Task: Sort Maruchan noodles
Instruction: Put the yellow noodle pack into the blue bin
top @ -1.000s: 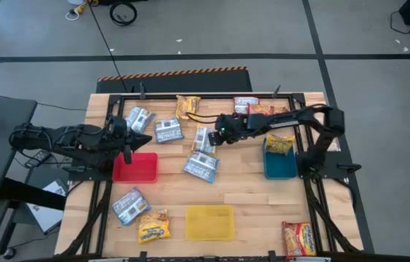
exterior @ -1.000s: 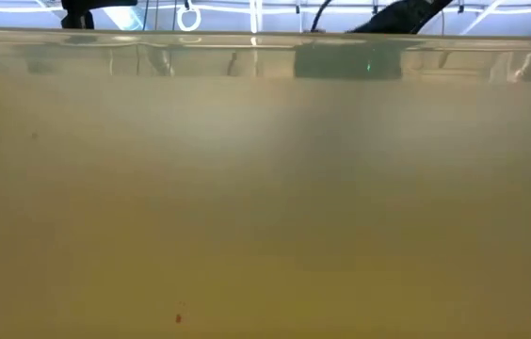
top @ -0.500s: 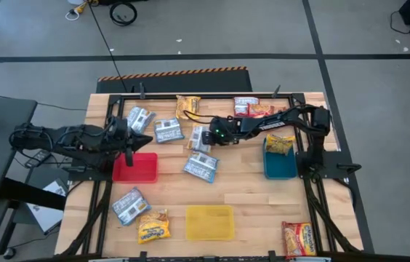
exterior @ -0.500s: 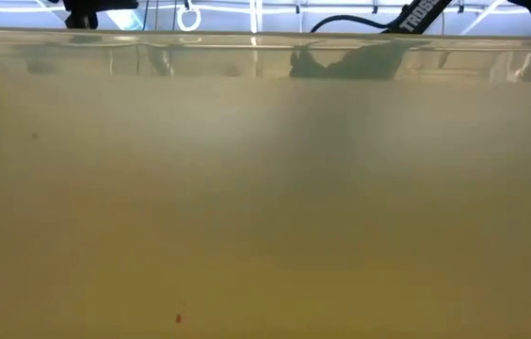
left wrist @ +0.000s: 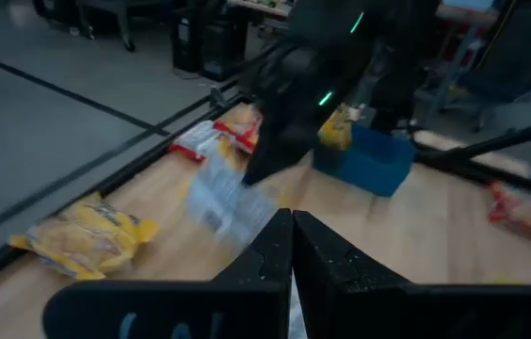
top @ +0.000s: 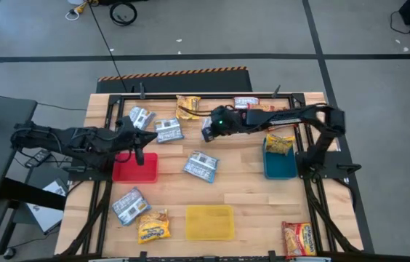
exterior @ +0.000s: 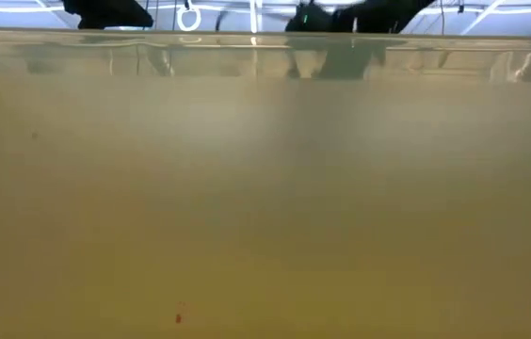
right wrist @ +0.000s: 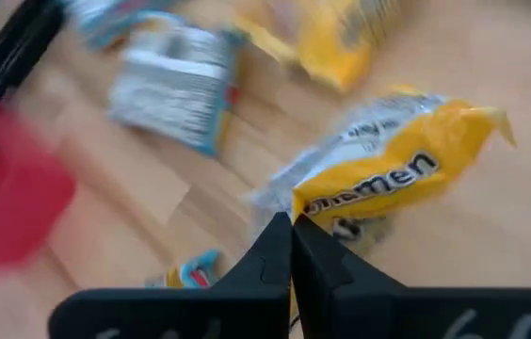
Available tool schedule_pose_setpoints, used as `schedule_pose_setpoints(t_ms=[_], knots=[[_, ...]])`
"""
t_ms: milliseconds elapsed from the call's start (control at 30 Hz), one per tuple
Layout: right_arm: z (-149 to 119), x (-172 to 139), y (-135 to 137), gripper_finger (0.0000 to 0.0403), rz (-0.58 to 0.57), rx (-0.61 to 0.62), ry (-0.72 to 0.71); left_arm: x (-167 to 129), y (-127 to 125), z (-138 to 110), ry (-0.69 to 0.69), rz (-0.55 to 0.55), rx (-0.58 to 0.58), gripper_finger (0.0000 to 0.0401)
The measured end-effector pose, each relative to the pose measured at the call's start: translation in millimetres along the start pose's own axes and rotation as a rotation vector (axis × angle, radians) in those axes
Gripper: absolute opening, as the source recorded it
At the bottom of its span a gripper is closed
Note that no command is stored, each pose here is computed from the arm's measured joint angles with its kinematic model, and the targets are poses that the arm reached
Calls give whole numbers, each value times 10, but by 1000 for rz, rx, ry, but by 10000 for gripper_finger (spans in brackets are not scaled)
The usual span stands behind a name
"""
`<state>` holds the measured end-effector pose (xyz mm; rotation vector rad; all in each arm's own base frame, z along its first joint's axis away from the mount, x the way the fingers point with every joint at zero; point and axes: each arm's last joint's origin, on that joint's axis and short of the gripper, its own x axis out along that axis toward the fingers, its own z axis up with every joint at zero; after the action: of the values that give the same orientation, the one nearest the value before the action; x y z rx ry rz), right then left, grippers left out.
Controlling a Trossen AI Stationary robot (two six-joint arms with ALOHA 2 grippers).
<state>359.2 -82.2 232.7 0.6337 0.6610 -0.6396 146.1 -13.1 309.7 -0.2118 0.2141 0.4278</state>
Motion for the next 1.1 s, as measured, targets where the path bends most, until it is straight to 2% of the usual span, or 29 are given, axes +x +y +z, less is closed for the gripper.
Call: schedule_pose_setpoints(t_ms=[133,267,333,533,667,867,967,1033,1100], knots=[[115,-442,192,4,37,-573,-69,46,-43,39,-40,-4,44,14],[-11,-734,289,7,95,-1239,-46,53,-74,119,-115,-17,58,14],[-106,-848,318,8,82,-1486,-17,55,-75,148,-141,-17,77,14],[-397,-983,349,5,-43,-1979,164,77,-31,191,-170,19,104,14],[-561,-1073,424,3,-81,-2276,176,99,16,204,-174,52,92,14],[-662,-1472,625,2,-163,-2334,-60,133,106,228,-184,133,78,14],[-709,-1727,700,2,-143,-2275,-209,148,162,245,-198,190,42,14],[-718,-1852,690,2,-104,-2127,-255,157,196,274,-226,208,-35,14],[-697,-1954,642,3,-77,-1831,-271,161,225,322,-274,218,-111,14]])
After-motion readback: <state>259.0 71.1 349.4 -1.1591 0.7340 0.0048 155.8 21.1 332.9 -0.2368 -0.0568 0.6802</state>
